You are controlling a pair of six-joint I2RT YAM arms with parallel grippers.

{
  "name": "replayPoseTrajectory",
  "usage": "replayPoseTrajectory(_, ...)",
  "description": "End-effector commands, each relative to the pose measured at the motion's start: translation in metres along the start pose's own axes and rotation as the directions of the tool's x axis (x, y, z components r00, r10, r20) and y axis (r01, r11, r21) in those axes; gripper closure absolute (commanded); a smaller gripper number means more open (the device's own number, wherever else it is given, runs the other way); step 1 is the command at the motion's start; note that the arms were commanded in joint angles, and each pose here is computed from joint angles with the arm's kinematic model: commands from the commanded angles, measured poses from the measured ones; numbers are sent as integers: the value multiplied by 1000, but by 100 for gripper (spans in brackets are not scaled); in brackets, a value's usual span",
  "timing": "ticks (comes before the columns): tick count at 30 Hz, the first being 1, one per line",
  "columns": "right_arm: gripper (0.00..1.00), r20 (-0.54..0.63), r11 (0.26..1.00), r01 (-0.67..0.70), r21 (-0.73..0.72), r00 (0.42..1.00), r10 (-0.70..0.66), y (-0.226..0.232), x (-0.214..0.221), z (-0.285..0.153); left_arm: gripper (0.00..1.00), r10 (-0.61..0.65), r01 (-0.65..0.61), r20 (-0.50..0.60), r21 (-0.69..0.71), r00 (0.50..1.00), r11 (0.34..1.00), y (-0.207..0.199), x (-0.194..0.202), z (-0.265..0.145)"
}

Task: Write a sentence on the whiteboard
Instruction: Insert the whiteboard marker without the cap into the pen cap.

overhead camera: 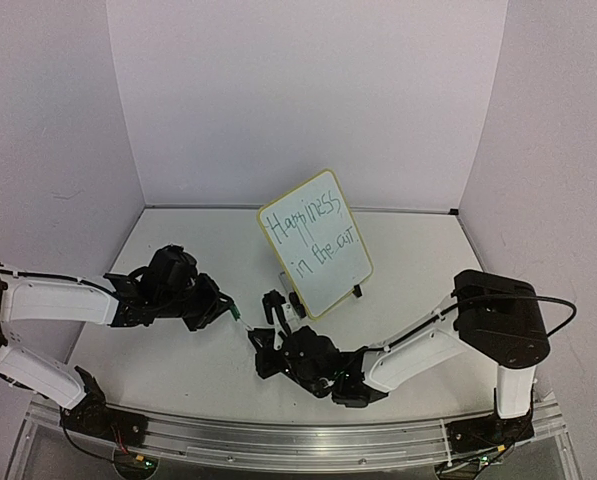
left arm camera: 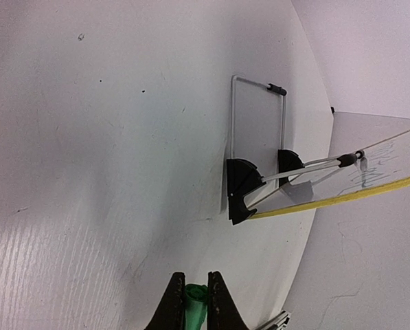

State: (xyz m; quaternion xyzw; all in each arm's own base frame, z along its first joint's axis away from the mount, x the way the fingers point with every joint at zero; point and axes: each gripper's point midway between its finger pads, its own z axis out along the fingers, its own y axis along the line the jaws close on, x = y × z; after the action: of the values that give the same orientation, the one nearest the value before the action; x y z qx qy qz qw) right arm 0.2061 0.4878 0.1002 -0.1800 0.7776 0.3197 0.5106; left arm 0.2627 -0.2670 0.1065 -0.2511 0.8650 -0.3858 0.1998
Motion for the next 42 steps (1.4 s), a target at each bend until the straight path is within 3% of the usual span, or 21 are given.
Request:
replayPoseTrajectory(1, 100, 121, 1000, 2, 8, 993, -3, 8, -31, 7, 100, -8, 9, -19, 41, 1000, 999, -7, 5, -4)
replayPoseTrajectory(42, 100, 260, 990, 71, 120, 960, -100, 4, -69, 37, 100, -19, 29, -82, 133, 996, 991, -24, 15, -20)
